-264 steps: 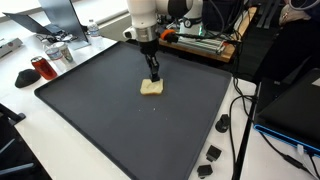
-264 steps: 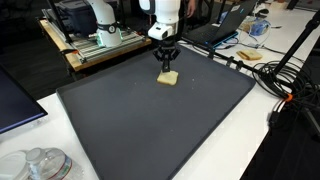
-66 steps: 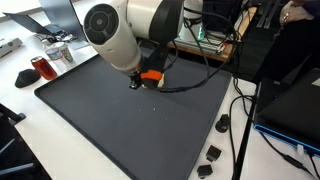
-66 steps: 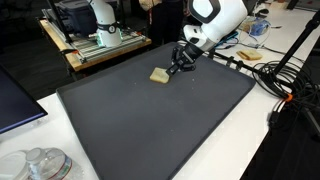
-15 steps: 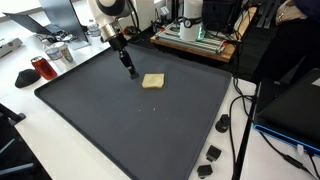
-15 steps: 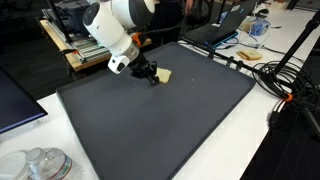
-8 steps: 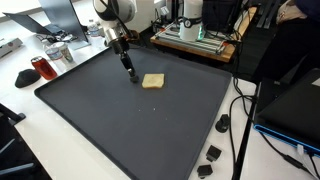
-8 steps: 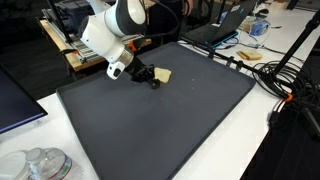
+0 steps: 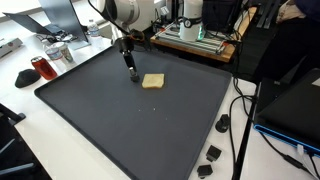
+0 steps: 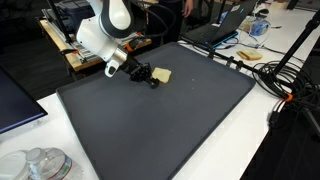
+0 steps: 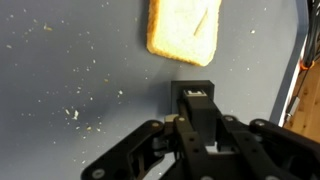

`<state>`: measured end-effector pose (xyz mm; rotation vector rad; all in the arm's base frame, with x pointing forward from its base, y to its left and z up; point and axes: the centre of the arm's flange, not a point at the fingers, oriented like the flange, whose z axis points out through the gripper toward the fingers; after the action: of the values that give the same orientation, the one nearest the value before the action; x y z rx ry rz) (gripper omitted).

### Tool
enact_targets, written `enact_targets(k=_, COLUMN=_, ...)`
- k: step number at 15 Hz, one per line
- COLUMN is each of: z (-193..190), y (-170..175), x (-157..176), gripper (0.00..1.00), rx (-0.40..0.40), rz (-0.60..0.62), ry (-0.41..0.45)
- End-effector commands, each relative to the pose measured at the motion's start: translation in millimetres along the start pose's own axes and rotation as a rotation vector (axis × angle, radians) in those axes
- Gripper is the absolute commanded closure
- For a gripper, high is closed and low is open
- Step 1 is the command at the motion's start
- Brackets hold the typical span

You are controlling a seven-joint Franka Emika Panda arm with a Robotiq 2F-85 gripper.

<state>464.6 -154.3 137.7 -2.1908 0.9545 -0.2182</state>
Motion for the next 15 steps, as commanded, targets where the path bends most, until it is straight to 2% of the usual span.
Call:
enact_targets(k=1, z=-10.9, y=16.5, x=-37.0, gripper=0.95, rx=0.046, rz=-0.007, ry=0.063)
enact_targets(k=7, z=-25.3, y=37.3, x=-70.7, gripper=0.95, rx=0.103, rz=0.009, ry=0.179)
enact_targets(k=11, z=-35.1, y=37.7, x=-87.7, gripper=0.95, rx=0.103, rz=0.015, ry=0.256)
enact_targets(k=13, z=-41.5, y=31.8, x=-95.4, gripper=0.95, rx=0.093, rz=0.021, ry=0.271)
enact_targets(k=15, z=-49.8, y=25.5, x=-103.1, gripper=0.95, rx=0.092, rz=0.076, ry=0.240)
